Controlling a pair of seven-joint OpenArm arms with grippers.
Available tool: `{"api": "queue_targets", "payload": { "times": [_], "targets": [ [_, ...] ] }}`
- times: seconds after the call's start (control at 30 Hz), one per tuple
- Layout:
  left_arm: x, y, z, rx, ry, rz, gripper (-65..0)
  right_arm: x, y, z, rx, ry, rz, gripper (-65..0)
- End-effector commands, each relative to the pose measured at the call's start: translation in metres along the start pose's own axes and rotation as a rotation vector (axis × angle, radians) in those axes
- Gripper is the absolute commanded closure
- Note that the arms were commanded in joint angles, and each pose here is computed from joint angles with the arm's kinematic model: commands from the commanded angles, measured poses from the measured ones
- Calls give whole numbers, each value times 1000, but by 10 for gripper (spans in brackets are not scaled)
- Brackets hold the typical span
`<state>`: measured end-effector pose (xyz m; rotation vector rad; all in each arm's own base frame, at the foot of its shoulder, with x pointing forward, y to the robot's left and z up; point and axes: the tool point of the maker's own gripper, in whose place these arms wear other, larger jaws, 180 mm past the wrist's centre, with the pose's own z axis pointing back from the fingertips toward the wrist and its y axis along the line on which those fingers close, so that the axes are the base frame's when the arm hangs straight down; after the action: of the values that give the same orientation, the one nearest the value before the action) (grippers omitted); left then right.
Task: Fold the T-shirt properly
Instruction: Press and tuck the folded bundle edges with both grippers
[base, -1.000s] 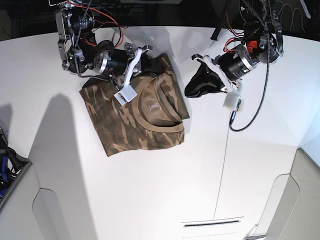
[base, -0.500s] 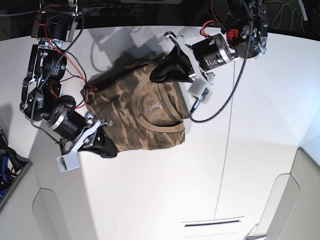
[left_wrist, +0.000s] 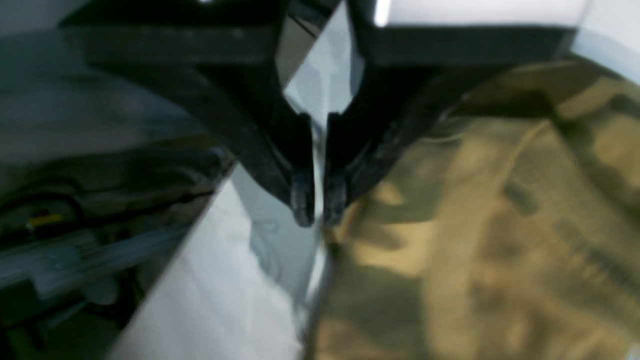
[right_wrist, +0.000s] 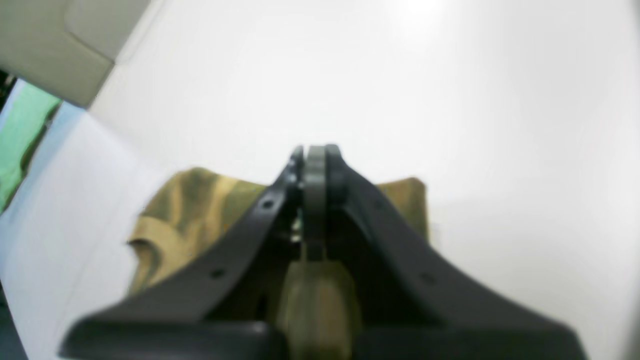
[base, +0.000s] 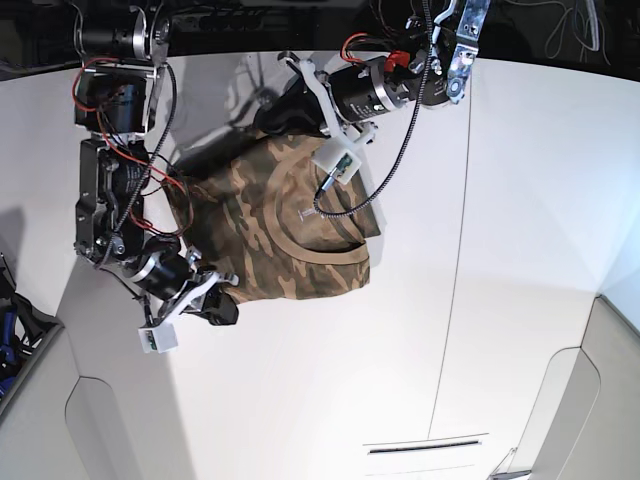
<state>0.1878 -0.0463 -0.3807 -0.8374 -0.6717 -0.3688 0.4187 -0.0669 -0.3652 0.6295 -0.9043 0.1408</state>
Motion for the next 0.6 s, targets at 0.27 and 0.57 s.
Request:
{"api": "queue_targets", "payload": {
  "times": [0.27,0.57],
  "targets": [
    [1,45,5,119,5,8,-43,-9,11,-34,31,113,85,0],
    [30,139,58,367,-112,96,-43,-34,-20,-9,-21,186,78,0]
  ]
}}
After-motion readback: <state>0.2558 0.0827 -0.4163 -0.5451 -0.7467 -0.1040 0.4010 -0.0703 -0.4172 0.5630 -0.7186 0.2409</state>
